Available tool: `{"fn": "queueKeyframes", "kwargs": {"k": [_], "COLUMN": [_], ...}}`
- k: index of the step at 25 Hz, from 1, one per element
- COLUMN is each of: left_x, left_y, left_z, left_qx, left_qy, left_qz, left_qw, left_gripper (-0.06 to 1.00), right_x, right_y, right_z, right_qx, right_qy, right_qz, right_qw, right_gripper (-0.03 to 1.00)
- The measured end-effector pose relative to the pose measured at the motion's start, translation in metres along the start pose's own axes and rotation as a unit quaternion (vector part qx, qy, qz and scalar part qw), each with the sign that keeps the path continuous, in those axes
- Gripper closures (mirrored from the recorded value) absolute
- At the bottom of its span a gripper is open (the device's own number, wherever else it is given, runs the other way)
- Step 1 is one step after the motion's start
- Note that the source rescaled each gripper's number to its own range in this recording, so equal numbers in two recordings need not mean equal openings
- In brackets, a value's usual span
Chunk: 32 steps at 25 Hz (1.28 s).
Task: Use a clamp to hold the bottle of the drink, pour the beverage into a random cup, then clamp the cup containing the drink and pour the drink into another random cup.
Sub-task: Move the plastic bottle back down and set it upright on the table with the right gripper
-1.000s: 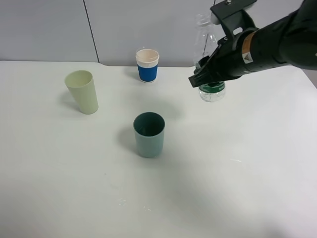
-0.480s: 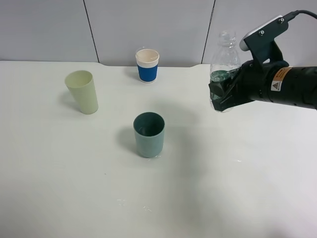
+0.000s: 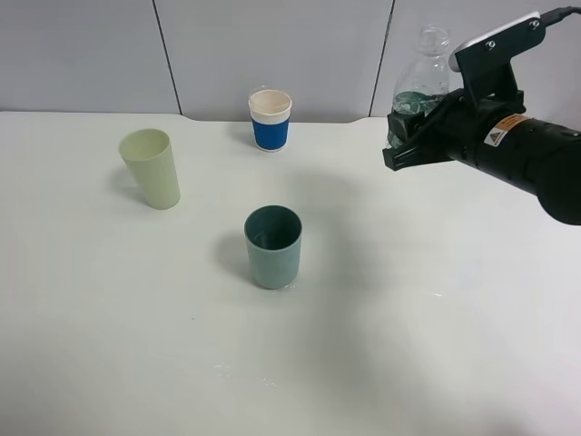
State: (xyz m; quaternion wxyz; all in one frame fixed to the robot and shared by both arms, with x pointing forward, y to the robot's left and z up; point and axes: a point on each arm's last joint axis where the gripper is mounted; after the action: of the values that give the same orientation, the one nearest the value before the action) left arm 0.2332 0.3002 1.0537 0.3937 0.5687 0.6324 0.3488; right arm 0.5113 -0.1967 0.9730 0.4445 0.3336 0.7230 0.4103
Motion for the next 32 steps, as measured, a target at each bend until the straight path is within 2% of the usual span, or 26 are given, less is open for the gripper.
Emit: {"fn": "queueKeyframes", "kwargs": {"k": [7,15,24,32], "left_x": [0.0,0.0,0.0,0.0], "left_y": [0.0,0.0,0.0,0.0], "left_z": [0.0,0.0,0.0,0.0], "left_qx": [0.0,0.0,0.0,0.0], "left_qy": [0.0,0.0,0.0,0.0], "left_qz": [0.0,-0.003,-0.003,0.0], "left_qw": [1.0,1.0,1.0,1.0], "left_gripper": [-0.06,-0.06,-0.06,-0.06], "right_x": [0.012,0.021,0.025,0.025], "right_y": [-0.03,-0.052,-0.063,-0.065], "right_z": [0.023,0.04,0.043,0.044], "right_qx": [0.017,-0.025,-0.023,-0.011], "right_qy": [0.002,-0.025,-0.021,-0.019], "right_qz": [-0.008,-0.012,0.116,0.134], "right_qw": [1.0,0.999,0.993,0.991], "right_gripper": [0.96,0.96,0.96,0.96]}}
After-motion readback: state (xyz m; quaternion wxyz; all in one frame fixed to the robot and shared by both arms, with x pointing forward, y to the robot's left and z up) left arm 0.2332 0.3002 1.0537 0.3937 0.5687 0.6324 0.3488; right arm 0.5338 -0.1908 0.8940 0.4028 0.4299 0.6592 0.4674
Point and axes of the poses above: a point on each arm's last joint axis where the gripper is mounted, z pointing out along that axis toward the gripper, x along the wrist's bending axis when the last joint is at zero, y = z × x, and after that the axes turned 6 degrees about -z, right-handed
